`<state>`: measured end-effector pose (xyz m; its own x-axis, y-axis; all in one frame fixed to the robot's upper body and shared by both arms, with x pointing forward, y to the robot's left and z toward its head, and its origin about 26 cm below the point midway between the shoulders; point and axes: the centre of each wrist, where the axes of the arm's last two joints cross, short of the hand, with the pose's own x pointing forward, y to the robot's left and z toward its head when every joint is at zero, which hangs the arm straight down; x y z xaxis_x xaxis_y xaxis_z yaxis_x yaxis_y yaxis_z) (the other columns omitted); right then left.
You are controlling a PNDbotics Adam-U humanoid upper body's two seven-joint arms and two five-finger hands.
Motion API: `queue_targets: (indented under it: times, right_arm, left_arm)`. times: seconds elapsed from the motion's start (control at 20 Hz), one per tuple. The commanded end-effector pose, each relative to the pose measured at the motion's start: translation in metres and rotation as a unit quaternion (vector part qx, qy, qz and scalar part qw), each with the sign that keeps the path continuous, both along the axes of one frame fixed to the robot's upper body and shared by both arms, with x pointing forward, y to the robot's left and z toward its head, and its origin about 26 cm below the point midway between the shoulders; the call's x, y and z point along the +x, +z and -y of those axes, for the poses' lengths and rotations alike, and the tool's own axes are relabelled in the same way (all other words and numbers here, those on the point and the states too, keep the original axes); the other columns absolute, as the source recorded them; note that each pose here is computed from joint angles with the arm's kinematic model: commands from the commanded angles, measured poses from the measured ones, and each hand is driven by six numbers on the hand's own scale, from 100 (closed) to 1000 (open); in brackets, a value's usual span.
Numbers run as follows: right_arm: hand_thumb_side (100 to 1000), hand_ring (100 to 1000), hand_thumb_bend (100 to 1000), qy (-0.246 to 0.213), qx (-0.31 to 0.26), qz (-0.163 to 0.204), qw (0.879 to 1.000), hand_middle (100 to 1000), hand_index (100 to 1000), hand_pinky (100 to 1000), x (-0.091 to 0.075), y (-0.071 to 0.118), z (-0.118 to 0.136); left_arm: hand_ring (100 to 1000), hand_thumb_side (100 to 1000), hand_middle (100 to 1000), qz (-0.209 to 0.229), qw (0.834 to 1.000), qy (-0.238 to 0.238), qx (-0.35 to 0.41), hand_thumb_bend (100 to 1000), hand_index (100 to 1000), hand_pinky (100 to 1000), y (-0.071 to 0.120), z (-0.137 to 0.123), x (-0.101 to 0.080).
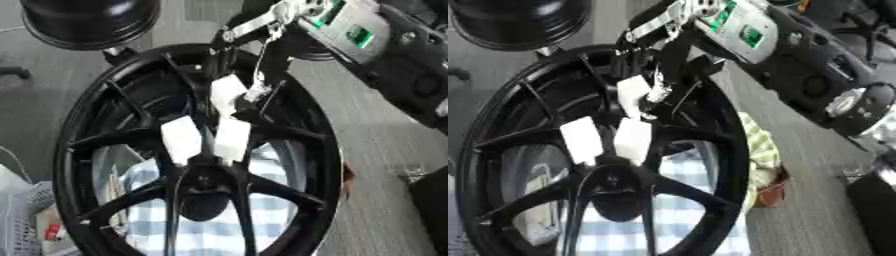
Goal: Pull the pin out of the wheel hub.
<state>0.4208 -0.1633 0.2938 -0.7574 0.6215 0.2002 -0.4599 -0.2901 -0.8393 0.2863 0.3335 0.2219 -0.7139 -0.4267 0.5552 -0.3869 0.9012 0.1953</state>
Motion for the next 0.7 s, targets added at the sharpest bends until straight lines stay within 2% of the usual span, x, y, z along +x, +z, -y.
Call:
queue_targets:
  times: [0.05, 0.35, 0.5, 0.7]
  right_arm:
    - [279, 816, 469, -0.004, 0.004, 0.013, 1.0, 773, 838, 843, 0.0022, 0.0097, 0.0046]
    - [285, 811, 448, -0.005, 0.01, 0.004, 1.0, 761, 815, 842, 0.0059, 0.0068, 0.005]
    - [242, 814, 462, 0.001, 0.016, -0.001, 1.0, 796, 830, 843, 0.0049, 0.008, 0.0016]
    - [203, 809, 438, 0.004, 0.02, -0.007, 1.0, 768, 806, 842, 0.0038, 0.0085, -0.0014]
  left_arm:
    - [874, 735, 733, 0.017, 1.0, -0.001, 0.007, 308, 881, 769, 0.0107, -0.0004, -0.0022]
    - [875, 735, 734, 0.017, 1.0, 0.0, 0.005, 309, 881, 770, 0.0107, -0.0006, -0.0022]
    - [875, 735, 734, 0.017, 1.0, 0.001, 0.004, 309, 881, 770, 0.0105, -0.0006, -0.0022]
    - [875, 735, 734, 0.018, 1.0, 0.002, 0.003, 309, 881, 770, 0.0106, -0.0007, -0.0022]
